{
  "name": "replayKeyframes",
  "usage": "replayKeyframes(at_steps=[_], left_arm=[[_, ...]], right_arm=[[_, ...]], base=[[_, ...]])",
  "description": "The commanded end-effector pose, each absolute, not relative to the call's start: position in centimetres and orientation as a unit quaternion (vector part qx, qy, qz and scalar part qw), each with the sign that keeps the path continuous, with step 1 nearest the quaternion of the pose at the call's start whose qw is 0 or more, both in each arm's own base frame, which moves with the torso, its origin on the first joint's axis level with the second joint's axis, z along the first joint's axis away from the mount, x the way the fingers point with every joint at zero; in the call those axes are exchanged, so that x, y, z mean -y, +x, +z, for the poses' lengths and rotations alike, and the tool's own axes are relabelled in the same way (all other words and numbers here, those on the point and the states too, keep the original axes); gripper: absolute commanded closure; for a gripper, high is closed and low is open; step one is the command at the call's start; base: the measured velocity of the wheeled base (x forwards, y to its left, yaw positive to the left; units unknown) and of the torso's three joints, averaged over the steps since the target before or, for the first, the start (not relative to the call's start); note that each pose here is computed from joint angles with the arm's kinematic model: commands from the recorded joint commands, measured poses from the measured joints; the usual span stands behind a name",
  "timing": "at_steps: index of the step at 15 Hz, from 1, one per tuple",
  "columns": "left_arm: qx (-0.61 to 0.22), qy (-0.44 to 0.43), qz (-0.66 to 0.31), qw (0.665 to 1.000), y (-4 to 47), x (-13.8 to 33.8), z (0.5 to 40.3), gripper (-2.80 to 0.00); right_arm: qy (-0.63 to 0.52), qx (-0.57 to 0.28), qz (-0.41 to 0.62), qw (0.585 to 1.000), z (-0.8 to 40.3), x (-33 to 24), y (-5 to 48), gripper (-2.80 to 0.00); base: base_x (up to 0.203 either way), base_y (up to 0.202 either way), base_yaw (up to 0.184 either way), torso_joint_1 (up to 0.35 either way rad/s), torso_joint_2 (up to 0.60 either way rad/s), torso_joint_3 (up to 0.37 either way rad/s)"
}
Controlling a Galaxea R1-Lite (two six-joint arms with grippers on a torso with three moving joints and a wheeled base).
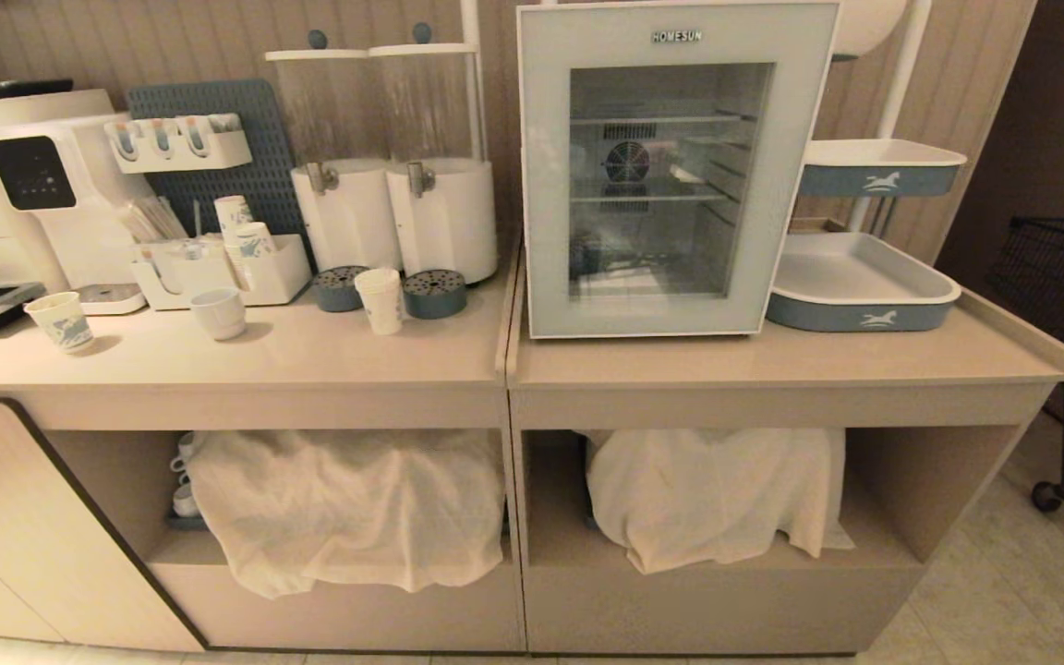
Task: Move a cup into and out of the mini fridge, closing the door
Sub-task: Open the freezer door
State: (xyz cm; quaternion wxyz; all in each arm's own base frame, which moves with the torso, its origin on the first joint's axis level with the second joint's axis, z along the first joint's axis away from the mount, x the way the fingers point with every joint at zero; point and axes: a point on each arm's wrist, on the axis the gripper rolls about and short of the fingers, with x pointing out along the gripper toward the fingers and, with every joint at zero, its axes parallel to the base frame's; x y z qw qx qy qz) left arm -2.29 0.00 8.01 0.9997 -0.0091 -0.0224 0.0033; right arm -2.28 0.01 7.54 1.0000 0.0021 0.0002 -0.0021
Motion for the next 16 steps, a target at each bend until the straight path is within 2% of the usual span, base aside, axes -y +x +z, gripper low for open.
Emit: replayKeyframes(at_steps=[1, 6, 9, 16], left_arm=[[0.014, -0.009, 0.004, 1.000, -2.14, 0.00, 7.48, 0.00], [0.014, -0.008, 0.004, 1.000, -2.14, 0.00, 7.48, 0.00], [0.013, -0.005, 0.004, 1.000, -2.14, 0.00, 7.47, 0.00], [0.013, -0.005, 0.004, 1.000, -2.14, 0.00, 7.47, 0.00]], right_arm=[[0.002, -0.001, -0.002, 1.000, 7.53, -0.01, -2.28, 0.00], [0.002, -0.001, -0.002, 1.000, 7.53, -0.01, -2.28, 0.00], [0.002, 0.000, -0.002, 1.000, 7.54, -0.01, -2.28, 0.00], [0.002, -0.001, -0.002, 1.000, 7.51, -0.01, -2.27, 0.00]], base=[[0.000, -0.192, 0.000, 0.002, 0.01, 0.002], [0.000, -0.177, 0.000, 0.002, 0.00, 0.002], [0.018, -0.015, 0.000, 0.001, 0.00, 0.003], [0.172, -0.001, 0.003, 0.001, 0.00, 0.003]])
